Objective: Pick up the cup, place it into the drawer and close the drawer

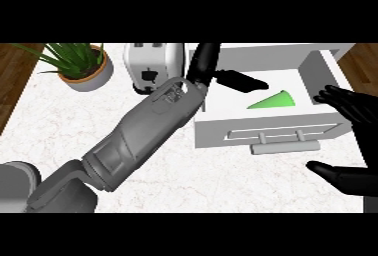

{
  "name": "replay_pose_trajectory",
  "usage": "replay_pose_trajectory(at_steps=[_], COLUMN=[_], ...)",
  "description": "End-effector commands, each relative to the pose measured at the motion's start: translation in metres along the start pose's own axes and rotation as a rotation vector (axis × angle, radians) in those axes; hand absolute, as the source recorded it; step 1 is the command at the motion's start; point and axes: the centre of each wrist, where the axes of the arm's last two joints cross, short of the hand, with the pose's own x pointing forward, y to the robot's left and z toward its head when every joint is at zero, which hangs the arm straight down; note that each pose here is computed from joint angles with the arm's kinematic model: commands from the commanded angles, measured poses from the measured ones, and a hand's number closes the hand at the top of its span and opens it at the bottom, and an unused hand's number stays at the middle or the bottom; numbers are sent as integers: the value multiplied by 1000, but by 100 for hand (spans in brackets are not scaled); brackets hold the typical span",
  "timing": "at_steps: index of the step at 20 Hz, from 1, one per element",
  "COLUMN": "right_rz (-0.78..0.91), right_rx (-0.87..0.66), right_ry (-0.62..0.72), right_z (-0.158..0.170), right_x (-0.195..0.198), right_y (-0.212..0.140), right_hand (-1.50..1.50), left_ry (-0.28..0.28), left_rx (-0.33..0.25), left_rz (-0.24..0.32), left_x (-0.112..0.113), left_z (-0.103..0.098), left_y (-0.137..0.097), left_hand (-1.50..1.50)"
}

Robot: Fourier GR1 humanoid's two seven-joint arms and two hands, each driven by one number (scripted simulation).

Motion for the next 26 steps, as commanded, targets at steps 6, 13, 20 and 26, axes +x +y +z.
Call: replay_pose_trajectory(at_steps=[6, 13, 20, 26], right_rz=[180, 368, 492, 668], right_rx=[200, 204, 173, 250], right_ry=[70, 132, 166, 160], right_z=[14, 25, 2, -18], right_x=[13, 21, -6, -36], right_y=[-8, 13, 30, 56], right_hand=[150, 150, 150, 150], left_ry=[-25, 1, -6, 13], left_rx=[65, 93, 145, 175], left_rz=[104, 138, 162, 178], left_x=[33, 26, 30, 7], left_z=[-23, -9, 10, 50], left_y=[14, 58, 102, 144], left_hand=[-150, -150, -150, -150])
